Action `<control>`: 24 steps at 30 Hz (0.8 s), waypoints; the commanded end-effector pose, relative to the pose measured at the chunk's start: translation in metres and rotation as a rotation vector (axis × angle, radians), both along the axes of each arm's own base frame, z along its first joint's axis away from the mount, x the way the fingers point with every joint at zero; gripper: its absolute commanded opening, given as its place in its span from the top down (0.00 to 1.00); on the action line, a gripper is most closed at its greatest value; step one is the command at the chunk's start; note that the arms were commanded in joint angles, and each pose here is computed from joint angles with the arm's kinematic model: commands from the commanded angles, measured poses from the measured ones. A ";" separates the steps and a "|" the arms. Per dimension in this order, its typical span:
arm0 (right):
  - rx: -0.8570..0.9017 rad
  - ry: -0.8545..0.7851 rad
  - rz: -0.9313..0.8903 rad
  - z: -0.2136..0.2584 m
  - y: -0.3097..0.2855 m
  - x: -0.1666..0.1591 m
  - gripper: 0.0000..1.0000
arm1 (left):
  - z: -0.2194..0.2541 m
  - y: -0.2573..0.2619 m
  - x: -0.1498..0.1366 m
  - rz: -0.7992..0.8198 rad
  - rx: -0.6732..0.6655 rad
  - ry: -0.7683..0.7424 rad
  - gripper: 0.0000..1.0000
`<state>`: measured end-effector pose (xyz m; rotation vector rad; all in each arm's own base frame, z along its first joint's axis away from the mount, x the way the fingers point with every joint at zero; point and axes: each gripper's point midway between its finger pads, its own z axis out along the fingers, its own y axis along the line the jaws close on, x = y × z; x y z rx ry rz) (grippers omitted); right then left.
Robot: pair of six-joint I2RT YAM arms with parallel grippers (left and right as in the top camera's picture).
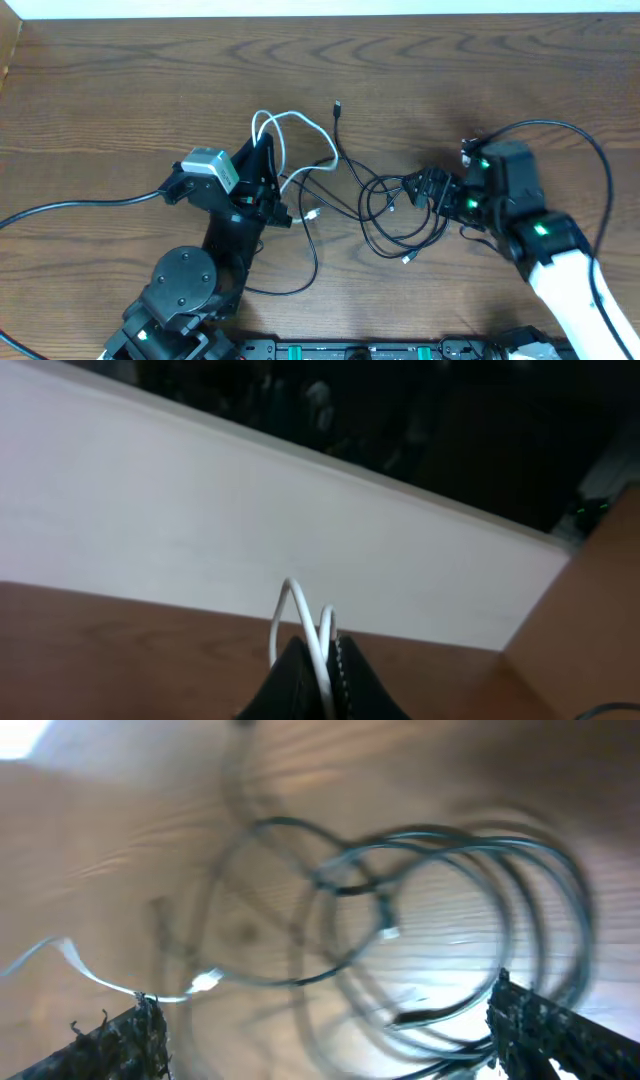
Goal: Untangle cables
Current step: 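Move the right gripper left toward the left gripper over the cables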
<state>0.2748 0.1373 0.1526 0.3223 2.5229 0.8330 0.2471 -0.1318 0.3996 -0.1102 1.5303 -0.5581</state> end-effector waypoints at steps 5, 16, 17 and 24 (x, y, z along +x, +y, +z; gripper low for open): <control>0.038 -0.216 0.298 0.042 0.027 -0.023 0.01 | 0.026 -0.020 -0.012 -0.157 -0.140 -0.037 0.92; 0.164 -0.330 0.539 0.052 0.068 -0.035 0.01 | 0.035 -0.019 -0.014 -0.180 -0.329 -0.009 0.92; 0.175 -0.344 0.550 0.054 0.071 -0.033 0.01 | 0.038 -0.020 -0.015 -0.190 -0.337 -0.018 0.92; 0.260 -0.364 0.639 0.057 0.092 -0.035 0.01 | 0.062 -0.035 -0.030 -0.331 -0.380 -0.085 0.92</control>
